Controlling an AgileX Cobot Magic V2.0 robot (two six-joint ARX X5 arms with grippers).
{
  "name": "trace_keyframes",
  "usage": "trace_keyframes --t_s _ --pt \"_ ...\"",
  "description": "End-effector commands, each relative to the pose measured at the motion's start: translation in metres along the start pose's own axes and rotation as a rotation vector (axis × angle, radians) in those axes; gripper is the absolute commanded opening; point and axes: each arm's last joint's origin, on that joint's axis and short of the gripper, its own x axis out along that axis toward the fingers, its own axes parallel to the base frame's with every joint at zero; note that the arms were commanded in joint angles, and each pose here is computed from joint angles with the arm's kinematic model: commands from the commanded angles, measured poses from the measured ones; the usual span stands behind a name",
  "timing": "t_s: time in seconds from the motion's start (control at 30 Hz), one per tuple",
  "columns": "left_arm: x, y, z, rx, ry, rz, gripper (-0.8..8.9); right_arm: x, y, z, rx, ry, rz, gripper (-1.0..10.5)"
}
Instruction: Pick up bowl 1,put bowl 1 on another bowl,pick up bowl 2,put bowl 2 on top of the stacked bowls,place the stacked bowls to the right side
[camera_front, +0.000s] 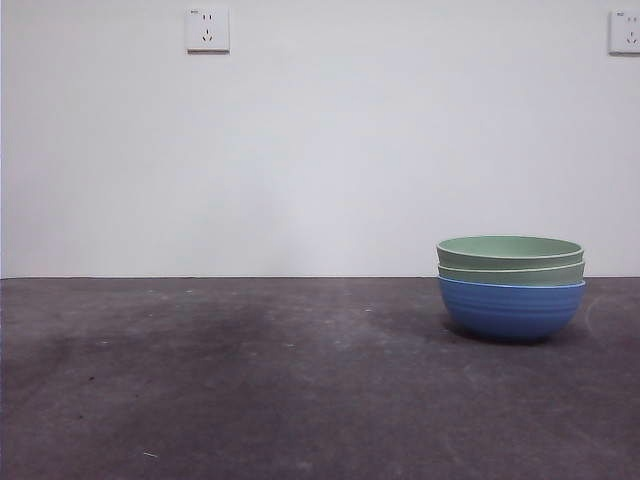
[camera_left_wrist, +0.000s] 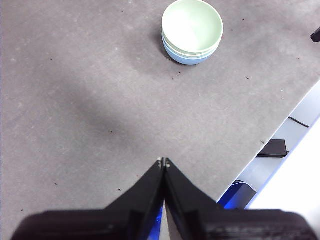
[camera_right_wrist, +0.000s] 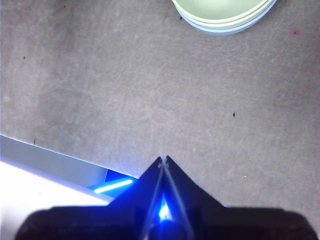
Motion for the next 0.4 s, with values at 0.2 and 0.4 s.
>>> trace_keyframes --t_s 0.2,0.4 --pt "0.0006 0.0002 -0.0023 0.009 0.024 0.003 -0.03 0.0022 -0.001 -0.0006 0.013 0.007 -0.004 0.0" --pt "-0.0027 0.0015 -0.0032 0.007 0.01 0.02 -0.03 0.0022 -0.001 -0.0006 0.013 0.007 -0.004 0.0"
